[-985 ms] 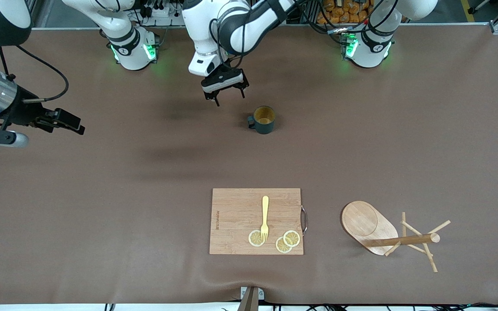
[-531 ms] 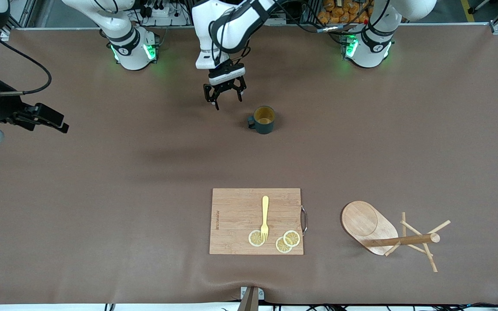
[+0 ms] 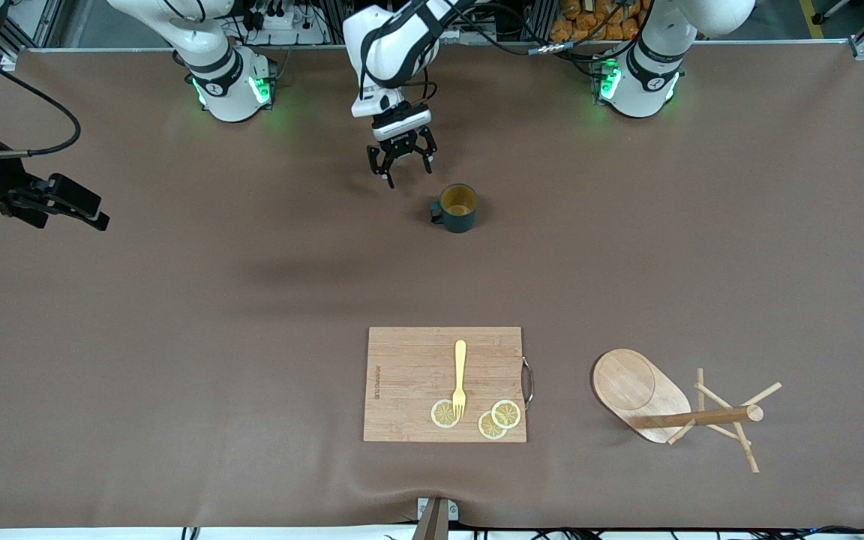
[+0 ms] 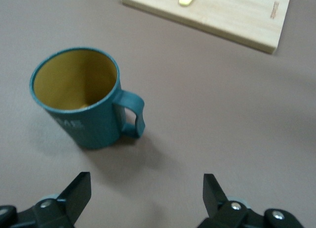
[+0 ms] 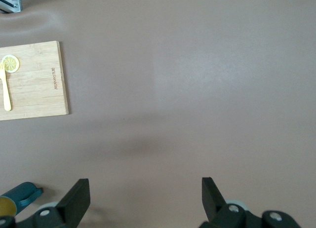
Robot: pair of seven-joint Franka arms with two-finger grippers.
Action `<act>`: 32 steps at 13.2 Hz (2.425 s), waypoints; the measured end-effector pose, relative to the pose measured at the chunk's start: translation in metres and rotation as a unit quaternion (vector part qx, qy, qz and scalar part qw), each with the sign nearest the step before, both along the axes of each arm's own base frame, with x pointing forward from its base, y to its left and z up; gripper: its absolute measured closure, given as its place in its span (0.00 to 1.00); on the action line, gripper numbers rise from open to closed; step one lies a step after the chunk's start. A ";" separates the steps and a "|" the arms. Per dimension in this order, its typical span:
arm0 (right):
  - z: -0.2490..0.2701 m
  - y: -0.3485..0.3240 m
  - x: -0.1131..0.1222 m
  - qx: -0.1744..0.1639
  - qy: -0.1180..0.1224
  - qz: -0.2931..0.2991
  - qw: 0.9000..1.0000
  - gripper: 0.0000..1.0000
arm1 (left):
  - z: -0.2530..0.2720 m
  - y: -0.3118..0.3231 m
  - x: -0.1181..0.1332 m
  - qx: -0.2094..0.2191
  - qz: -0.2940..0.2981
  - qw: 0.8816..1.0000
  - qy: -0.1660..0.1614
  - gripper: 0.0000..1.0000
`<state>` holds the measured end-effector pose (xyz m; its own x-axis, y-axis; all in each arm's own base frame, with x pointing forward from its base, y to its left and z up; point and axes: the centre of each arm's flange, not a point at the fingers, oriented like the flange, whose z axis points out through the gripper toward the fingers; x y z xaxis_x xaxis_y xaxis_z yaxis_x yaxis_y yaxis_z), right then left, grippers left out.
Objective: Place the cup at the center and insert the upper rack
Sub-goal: 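Position the left gripper above the mug handle and lower it, then close the left gripper on the mug handle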
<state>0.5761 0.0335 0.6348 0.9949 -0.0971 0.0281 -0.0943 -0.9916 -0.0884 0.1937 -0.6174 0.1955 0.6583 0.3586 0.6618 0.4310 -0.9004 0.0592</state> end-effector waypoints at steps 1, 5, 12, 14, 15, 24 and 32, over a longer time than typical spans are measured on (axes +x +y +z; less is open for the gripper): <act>0.005 -0.001 0.000 0.000 -0.005 -0.001 1.000 0.00 | -0.004 0.002 0.003 0.007 0.000 1.000 -0.013 0.00; 0.014 -0.009 -0.003 -0.001 -0.005 -0.007 1.000 0.00 | -0.021 0.008 0.008 0.036 -0.019 0.998 -0.045 0.00; 0.017 -0.007 -0.004 -0.012 -0.008 -0.007 1.000 0.00 | -0.033 -0.001 0.024 0.042 -0.045 0.994 -0.092 0.00; 0.017 -0.014 -0.003 -0.012 -0.010 -0.014 1.000 0.00 | -0.043 -0.002 0.028 0.050 -0.059 0.991 -0.105 0.00; 0.017 -0.017 -0.003 -0.012 -0.010 -0.017 1.000 0.00 | -0.049 -0.001 0.028 0.055 -0.065 0.991 -0.107 0.00; 0.017 -0.013 -0.003 -0.016 -0.010 -0.012 1.000 0.00 | -0.074 0.009 0.043 0.087 -0.079 0.983 -0.138 0.00; 0.018 -0.015 -0.003 -0.029 -0.013 0.030 0.999 0.00 | -0.096 0.008 0.053 0.079 -0.077 0.980 -0.163 0.00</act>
<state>0.5728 0.0186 0.6524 0.9977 -0.0350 0.0584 -0.0332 -0.9989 -0.0321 0.2472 -0.6094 0.0996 0.4415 0.1473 0.8851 0.2696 -0.9626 0.0257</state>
